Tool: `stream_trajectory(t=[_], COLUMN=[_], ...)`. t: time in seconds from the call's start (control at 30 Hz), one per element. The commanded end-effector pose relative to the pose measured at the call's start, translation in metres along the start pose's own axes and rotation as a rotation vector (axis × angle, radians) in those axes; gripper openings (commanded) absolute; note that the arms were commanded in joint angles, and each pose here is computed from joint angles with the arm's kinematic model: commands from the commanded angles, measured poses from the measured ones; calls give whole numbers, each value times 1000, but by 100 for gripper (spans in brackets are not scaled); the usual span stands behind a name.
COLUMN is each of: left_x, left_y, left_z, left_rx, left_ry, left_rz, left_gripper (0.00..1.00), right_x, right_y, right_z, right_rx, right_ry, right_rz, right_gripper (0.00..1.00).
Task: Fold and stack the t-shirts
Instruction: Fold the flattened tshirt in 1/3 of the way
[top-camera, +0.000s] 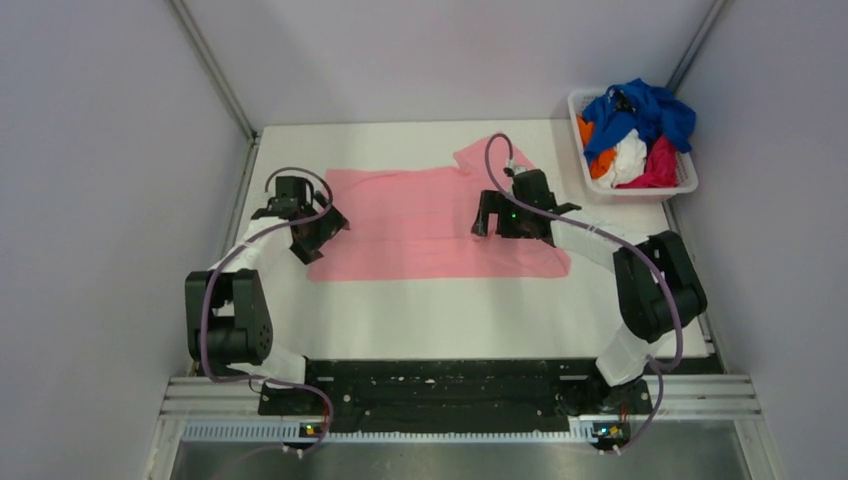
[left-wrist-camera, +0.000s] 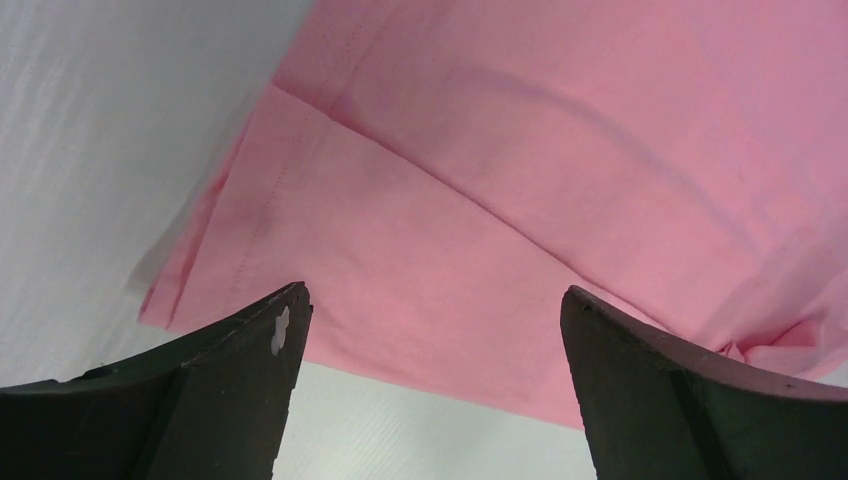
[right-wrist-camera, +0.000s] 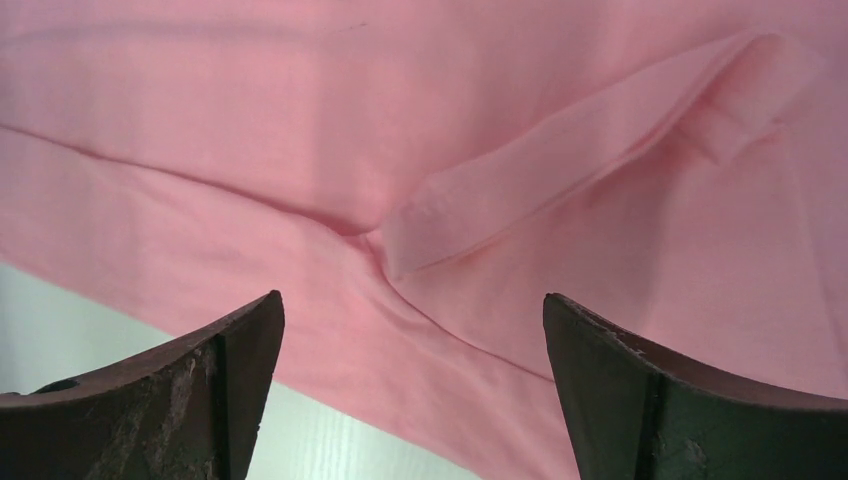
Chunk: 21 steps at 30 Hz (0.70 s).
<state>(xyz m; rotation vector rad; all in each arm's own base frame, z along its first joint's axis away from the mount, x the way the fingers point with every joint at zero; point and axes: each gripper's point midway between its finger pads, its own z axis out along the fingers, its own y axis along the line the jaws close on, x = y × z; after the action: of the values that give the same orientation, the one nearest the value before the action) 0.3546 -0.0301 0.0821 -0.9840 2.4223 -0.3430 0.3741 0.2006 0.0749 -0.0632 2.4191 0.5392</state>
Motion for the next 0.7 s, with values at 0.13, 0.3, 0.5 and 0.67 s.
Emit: stream_trajectory(t=[0.13,0.3,0.5,0.67], left_x=[6,15,18,16], left_y=[4,13,27,29], left_z=[19,29,33,29], left_rx=[7,-23,-79,-91], left_ry=[19,52,48,36], left_rz=[33,28,30,29], left_gripper=[99,99,99,99], right_x=[-43,-96,-159,-150], right_y=[35,17,-9,-8], right_z=[38,75,79,55], right_rx=[-121,-14,114,110], right_ry=[-114,-233,-358,-327], right_rz=[30,118,248,208], right_gripper=[99,99,99,99])
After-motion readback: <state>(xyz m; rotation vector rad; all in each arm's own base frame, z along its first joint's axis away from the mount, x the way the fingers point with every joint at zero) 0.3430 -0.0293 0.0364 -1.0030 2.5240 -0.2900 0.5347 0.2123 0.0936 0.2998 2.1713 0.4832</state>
